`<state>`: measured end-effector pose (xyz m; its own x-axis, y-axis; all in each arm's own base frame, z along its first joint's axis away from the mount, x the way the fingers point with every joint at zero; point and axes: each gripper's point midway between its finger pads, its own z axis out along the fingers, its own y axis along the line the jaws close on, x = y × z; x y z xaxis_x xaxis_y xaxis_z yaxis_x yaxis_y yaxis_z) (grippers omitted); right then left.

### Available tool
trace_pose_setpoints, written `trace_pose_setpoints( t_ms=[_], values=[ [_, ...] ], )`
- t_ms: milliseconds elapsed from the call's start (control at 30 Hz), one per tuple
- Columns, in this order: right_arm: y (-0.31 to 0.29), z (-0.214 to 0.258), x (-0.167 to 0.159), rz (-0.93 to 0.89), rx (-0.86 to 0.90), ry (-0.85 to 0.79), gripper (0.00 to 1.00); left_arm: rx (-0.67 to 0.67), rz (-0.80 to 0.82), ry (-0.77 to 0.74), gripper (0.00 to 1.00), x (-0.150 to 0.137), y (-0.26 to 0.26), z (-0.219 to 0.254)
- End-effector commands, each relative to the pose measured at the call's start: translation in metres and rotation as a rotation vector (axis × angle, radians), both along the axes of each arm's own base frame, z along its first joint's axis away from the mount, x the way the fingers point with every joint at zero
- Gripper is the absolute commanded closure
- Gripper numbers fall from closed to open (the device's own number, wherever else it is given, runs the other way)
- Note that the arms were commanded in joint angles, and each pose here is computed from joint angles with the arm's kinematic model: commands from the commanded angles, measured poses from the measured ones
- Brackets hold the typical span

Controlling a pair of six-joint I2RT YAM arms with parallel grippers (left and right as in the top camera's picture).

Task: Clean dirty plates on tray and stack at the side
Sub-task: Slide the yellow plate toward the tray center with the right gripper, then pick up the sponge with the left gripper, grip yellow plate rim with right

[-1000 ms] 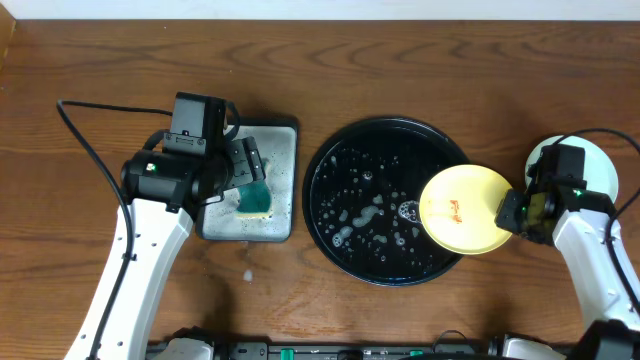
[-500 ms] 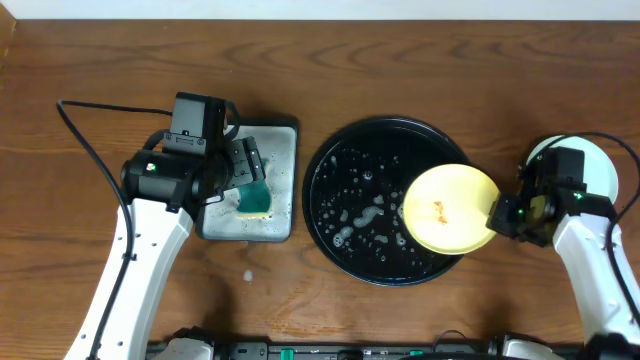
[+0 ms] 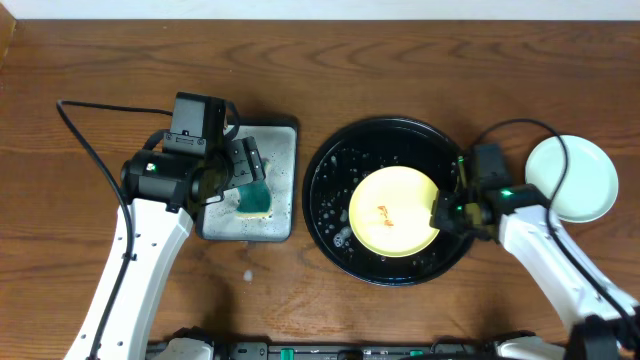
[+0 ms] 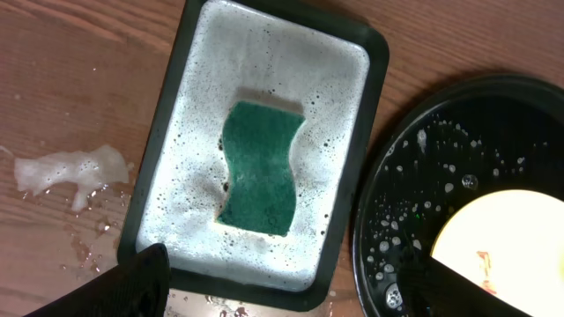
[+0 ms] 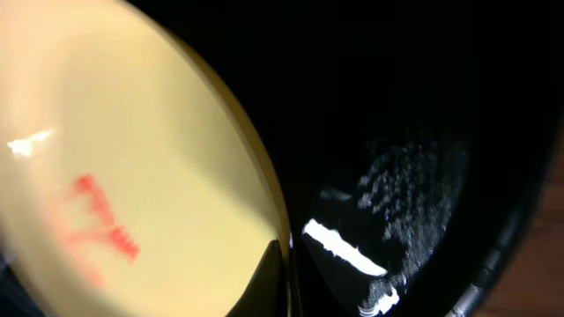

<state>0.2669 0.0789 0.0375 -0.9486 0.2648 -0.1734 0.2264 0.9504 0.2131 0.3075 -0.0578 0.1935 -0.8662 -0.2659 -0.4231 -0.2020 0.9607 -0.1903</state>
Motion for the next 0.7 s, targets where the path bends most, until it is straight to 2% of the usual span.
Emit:
trace_pose_setpoints(
  t_ms=[0,67,200,333,500,600,667],
  values=[
    [-0.008,-0.005,0.012,-0.098,-0.058,-0.031,0.98,0.006,0.003,-0.005,0.18,0.001,0.002,0.002],
    [-0.006,0.006,0.025,-0.028,-0.067,-0.078,0.92,0.006,0.003,-0.005,0.18,0.001,0.002,0.002],
    [-0.001,0.048,0.043,0.172,-0.117,-0.132,0.71,0.005,0.004,-0.006,0.18,0.001,0.002,0.002],
    [0.003,0.102,0.049,0.327,-0.148,-0.15,0.69,0.007,0.004,0.036,0.18,-0.003,0.001,-0.008],
    [0.019,0.125,0.048,0.398,-0.066,-0.186,0.7,0.026,0.003,0.122,0.2,-0.009,0.001,-0.049],
    [0.033,0.129,0.043,0.423,0.018,-0.186,0.7,0.034,0.002,0.163,0.25,-0.005,0.0,-0.086],
    [0.037,0.129,0.04,0.431,0.043,-0.179,0.7,0.03,-0.003,0.196,0.32,-0.003,-0.002,-0.109]
  ],
)
